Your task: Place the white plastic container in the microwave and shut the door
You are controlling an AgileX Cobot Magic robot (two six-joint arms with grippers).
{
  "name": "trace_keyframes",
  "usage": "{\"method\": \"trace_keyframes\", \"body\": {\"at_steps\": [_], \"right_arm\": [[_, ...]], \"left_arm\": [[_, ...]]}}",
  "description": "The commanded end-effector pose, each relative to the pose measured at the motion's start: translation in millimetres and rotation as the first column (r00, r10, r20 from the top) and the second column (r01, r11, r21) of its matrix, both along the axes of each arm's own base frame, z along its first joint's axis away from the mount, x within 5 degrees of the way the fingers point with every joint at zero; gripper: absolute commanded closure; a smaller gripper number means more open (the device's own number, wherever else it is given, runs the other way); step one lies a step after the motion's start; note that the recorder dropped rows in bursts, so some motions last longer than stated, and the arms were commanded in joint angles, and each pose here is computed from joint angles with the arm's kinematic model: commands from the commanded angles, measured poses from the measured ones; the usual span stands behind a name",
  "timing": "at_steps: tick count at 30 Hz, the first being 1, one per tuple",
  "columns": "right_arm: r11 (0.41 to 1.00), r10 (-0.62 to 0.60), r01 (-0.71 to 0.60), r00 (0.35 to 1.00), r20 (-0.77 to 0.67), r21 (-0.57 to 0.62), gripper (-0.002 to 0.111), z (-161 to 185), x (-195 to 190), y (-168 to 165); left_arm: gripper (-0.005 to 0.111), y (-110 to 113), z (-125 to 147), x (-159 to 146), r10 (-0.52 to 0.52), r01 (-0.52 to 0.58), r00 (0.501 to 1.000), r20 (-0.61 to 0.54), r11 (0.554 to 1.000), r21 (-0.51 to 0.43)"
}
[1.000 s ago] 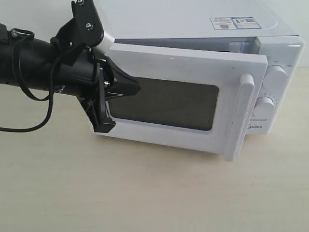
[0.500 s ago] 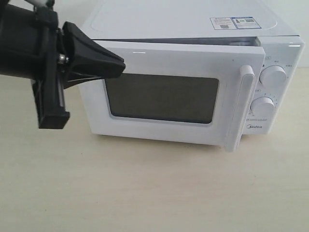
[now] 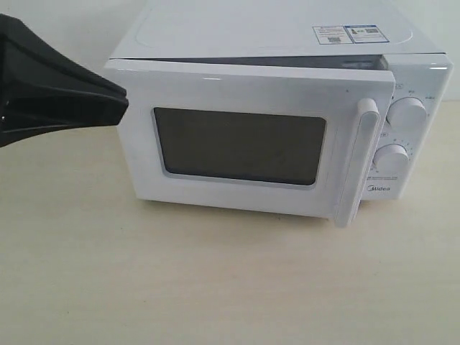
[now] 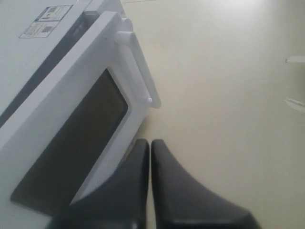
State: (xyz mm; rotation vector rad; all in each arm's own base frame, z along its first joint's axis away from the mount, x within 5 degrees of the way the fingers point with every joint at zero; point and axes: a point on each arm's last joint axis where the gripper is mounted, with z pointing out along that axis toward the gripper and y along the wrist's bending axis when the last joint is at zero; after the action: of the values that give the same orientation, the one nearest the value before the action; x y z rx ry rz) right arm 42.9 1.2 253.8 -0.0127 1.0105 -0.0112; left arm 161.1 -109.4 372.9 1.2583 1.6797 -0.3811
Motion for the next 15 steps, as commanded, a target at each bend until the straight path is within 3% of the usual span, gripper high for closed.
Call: {"method": "trace_keyframes", "body": {"at_steps": [1,6,10,12,15], "right_arm": [[0.999,0.021,-0.028,0.971,0.237,0.023,0.108,17,-14,1],[0.993,0.071,-0.106,0.884,0.462,0.050,0.108,41,-34,1],[0.994,0.067,-0.103,0.855,0.514,0.042,0.108,84,-51,2],[0.995,0.070,-0.098,0.873,0.482,0.034,0.108,107,-56,3],[0.997,0.067,-0.073,0.957,0.282,0.012,0.108,143,-55,5]], "left_arm": [[0.103,5,-2,-7,0.048,-0.047,0.998,-0.049,0.999,0.011],[0.103,13,0,-17,0.109,-0.110,0.993,-0.034,0.994,-0.019],[0.103,19,9,-26,0.147,-0.145,0.989,0.033,0.987,-0.072],[0.103,21,13,-29,0.161,-0.155,0.985,0.062,0.984,-0.091],[0.103,23,17,-32,0.173,-0.163,0.981,0.090,0.981,-0.110]]}}
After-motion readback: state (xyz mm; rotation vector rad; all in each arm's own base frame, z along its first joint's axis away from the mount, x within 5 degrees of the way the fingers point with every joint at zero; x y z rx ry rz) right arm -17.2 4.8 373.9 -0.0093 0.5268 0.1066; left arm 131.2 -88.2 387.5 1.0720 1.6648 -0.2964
